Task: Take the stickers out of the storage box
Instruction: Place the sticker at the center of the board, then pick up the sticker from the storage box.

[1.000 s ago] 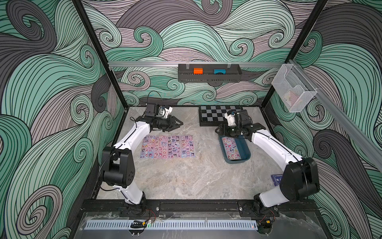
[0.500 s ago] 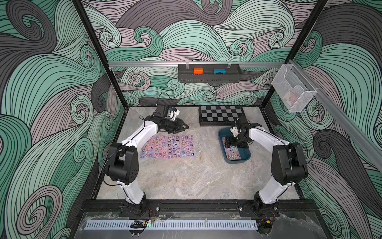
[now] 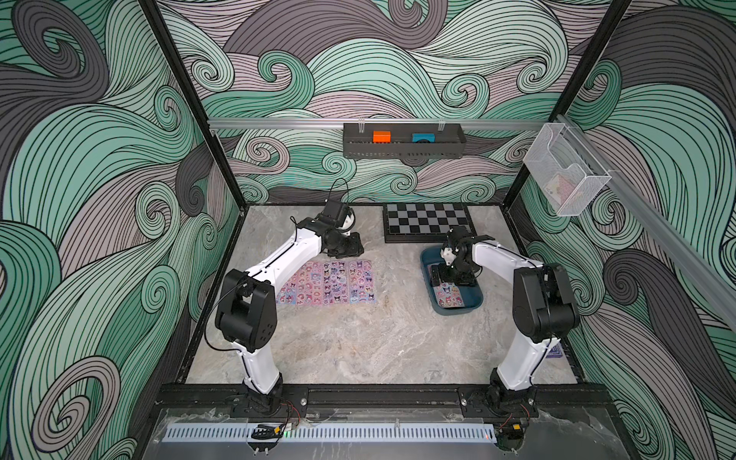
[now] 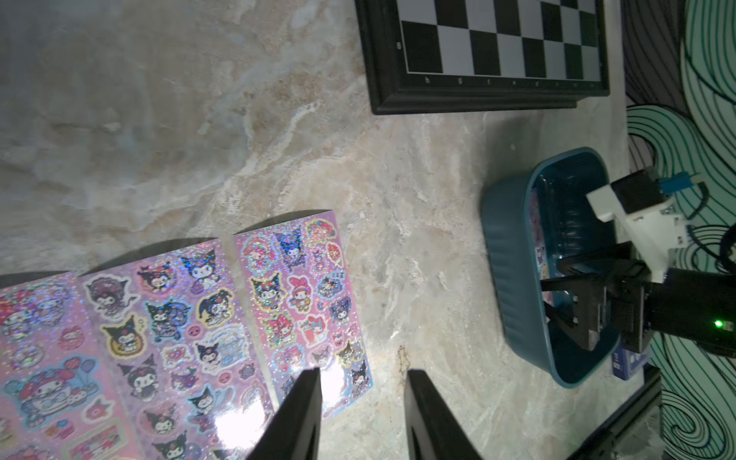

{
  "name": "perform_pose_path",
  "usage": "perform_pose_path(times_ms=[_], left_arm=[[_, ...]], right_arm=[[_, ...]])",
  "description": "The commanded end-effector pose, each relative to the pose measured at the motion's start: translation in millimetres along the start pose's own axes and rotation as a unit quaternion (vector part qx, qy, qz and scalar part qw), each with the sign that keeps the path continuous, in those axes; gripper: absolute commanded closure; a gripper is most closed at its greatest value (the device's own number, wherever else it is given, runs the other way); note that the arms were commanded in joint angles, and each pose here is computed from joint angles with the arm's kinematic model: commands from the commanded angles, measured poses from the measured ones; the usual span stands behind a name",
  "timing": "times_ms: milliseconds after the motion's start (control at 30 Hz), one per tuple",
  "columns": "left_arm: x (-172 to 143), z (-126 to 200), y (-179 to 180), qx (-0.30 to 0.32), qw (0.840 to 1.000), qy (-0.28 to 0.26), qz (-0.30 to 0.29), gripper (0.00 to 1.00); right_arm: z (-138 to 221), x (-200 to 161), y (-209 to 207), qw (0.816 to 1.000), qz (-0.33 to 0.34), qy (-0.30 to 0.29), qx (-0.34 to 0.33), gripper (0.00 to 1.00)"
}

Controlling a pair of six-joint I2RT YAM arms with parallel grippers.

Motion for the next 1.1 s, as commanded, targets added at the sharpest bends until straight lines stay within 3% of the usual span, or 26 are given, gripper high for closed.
perform_pose_path(times_ms=[0,167,433,533,567,667,733,1067], left_arm=[[2,6,9,0.035,0.999,-0.008,-0.012,0.6],[2,4,6,0.024,1.0,-0.004,-0.016,0.6],[1,-2,-5,-0.017,1.0,0.004,-0.02,0.6],[2,0,-7,-0.024,0.999,-0.001,-0.021,0.6],[2,1,-7,-0.026,0.999,-0.002,-0.022,0.6],[2,1,-9,-0.033,0.999,-0.002,-0.023,0.6],[2,0,-10,-0.037,0.999,0.0,-0.023,0.6],[1,1,-15,-0.053,0.998,0.001,-0.032,0.6]], right_arm=[[-8,0,-1,1.0,-0.003,0.013,-0.012,0.01],[-10,-1,0,1.0,-0.005,0.021,-0.006,0.07],[-1,-1,-3,1.0,-0.008,0.008,-0.007,0.29],[2,0,-4,1.0,-0.008,0.002,-0.008,0.31],[4,0,-4,1.0,-0.008,0.0,-0.008,0.3],[11,4,-2,1.0,0.0,-0.017,-0.013,0.1],[15,7,0,0.999,0.016,-0.025,-0.025,0.03],[-8,22,-3,0.996,0.046,0.038,-0.059,0.01]])
Point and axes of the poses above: each gripper's point midway between its finger pads, its own z axis back along the fingers, its own y axis along the line the jaws close on, x = y × z, the point moved 3 cm from there along z, back along the fingers, and after that the axes turned 2 degrees about z, right-handed, at the moved point
